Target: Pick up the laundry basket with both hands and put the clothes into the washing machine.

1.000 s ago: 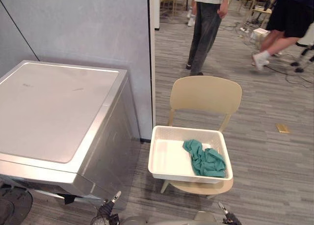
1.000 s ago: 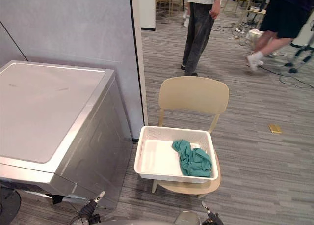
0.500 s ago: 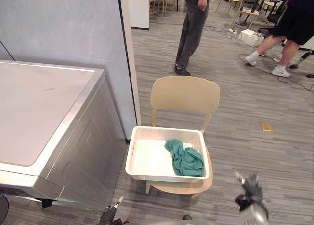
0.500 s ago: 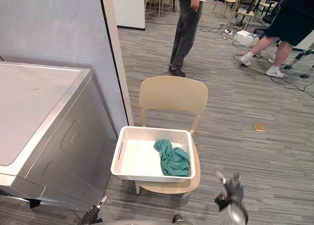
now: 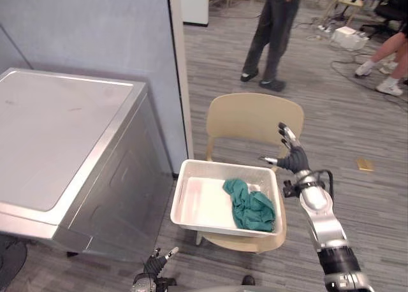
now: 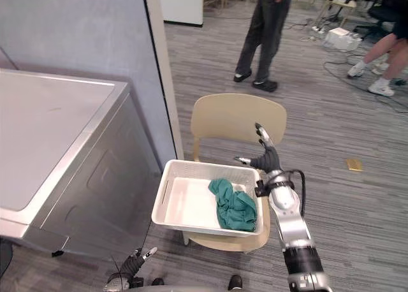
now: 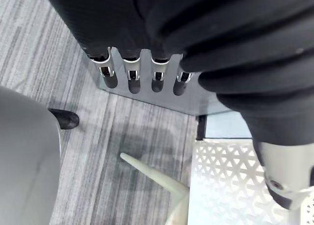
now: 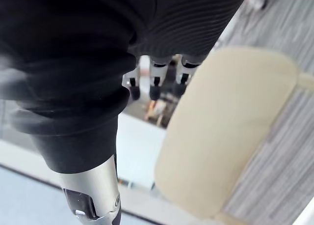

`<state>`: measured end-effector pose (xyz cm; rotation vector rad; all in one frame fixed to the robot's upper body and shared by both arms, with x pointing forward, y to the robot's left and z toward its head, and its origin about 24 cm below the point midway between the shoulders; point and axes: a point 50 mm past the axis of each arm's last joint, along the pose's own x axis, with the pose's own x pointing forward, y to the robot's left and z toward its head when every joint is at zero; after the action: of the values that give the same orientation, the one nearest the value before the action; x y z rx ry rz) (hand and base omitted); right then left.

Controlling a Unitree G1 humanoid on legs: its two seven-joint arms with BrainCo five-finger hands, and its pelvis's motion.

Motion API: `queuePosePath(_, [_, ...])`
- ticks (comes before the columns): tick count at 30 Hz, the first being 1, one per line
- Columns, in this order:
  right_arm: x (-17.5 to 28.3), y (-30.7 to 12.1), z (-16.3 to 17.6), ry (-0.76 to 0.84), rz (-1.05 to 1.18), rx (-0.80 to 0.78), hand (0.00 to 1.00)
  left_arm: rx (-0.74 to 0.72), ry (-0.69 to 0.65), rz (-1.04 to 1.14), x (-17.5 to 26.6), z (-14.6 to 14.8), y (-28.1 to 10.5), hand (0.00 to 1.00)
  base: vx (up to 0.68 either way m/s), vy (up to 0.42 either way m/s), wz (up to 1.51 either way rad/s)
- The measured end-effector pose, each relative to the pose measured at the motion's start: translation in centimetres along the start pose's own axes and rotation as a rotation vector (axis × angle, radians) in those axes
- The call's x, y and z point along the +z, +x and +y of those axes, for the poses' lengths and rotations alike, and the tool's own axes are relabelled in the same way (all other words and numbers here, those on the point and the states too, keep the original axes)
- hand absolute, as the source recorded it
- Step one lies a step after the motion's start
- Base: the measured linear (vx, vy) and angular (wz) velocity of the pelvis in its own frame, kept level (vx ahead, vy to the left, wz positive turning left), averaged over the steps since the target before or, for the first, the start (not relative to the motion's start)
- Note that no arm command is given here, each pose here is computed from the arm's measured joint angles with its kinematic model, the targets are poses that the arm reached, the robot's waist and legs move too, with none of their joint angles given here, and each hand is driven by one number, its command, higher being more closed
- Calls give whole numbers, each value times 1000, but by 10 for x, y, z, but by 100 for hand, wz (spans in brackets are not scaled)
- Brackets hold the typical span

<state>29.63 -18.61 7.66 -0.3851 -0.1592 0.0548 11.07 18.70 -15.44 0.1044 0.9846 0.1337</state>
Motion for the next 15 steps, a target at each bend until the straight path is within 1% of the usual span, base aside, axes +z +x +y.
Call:
queuePosePath(3, [-11, 23, 15, -83, 69, 105, 0, -9, 24, -48, 14, -1, 3, 0, -64, -12, 27])
queuePosePath(5, [-15, 29, 25, -118, 92, 163, 0, -10, 22, -81, 21, -1, 4, 0, -80, -19, 21])
queuePosePath(7, [-21, 37, 37, -199, 136, 247, 0, -9, 22, -117, 32, -2, 6, 0, -98, -7, 15])
queuePosePath(11, [-37, 39, 32, -247, 232, 250, 0, -3, 23, -165, 49, -2, 9, 0, -106, 4, -2])
queuePosePath(15, [-42, 40, 28, -283, 263, 247, 0, 15, 28, -196, 61, 0, 11, 0, -106, 17, -3])
